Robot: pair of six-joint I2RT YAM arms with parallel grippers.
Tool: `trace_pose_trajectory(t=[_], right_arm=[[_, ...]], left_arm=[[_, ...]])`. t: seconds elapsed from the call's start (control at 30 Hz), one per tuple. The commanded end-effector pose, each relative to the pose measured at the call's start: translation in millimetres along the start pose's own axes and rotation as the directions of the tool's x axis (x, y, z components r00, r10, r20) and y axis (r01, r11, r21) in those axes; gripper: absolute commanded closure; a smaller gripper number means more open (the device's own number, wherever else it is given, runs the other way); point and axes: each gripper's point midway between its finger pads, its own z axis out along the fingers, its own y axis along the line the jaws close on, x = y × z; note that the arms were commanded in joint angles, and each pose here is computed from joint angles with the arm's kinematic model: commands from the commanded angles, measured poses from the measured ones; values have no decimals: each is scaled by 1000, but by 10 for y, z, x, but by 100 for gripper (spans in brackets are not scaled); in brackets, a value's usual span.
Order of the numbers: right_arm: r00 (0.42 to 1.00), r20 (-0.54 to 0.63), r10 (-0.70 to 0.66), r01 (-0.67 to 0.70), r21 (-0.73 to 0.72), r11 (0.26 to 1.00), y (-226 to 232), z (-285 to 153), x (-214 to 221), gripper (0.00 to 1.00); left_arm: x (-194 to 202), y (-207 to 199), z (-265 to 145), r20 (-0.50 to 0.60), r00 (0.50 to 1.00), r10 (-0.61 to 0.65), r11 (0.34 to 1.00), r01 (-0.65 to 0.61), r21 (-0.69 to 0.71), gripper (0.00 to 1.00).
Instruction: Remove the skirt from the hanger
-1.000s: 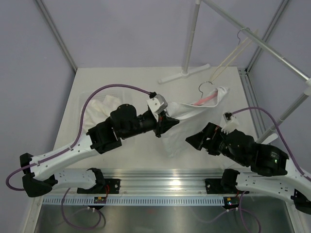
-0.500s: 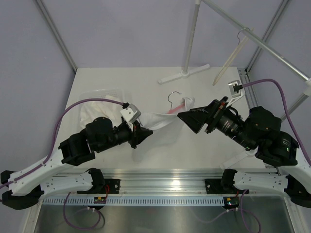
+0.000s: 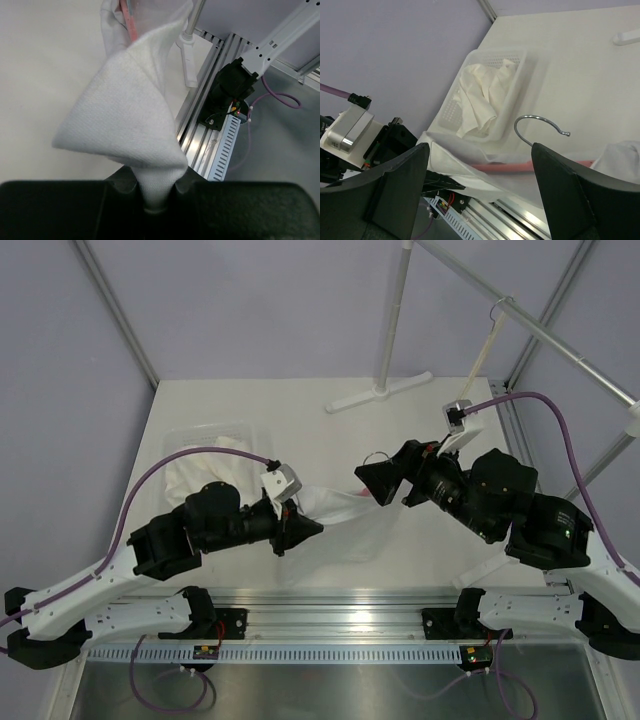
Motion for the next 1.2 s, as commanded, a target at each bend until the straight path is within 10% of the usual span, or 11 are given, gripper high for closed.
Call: trace_pose_trajectory(t=[0.0, 0.83, 1.17], right_arm=[[1000, -12, 17, -16, 27, 999, -65, -50, 31, 10], [989, -132, 70, -59, 87, 994, -224, 6, 479, 19], [988, -145, 62, -26, 235, 972, -426, 173, 592, 43]], left_arm=[[-325, -260, -105, 117, 993, 27, 991, -42, 125, 100], [-515, -376, -175, 158, 986, 45, 983, -71, 169, 100], [-562, -404, -170, 165, 985, 47, 981, -77, 180, 100]])
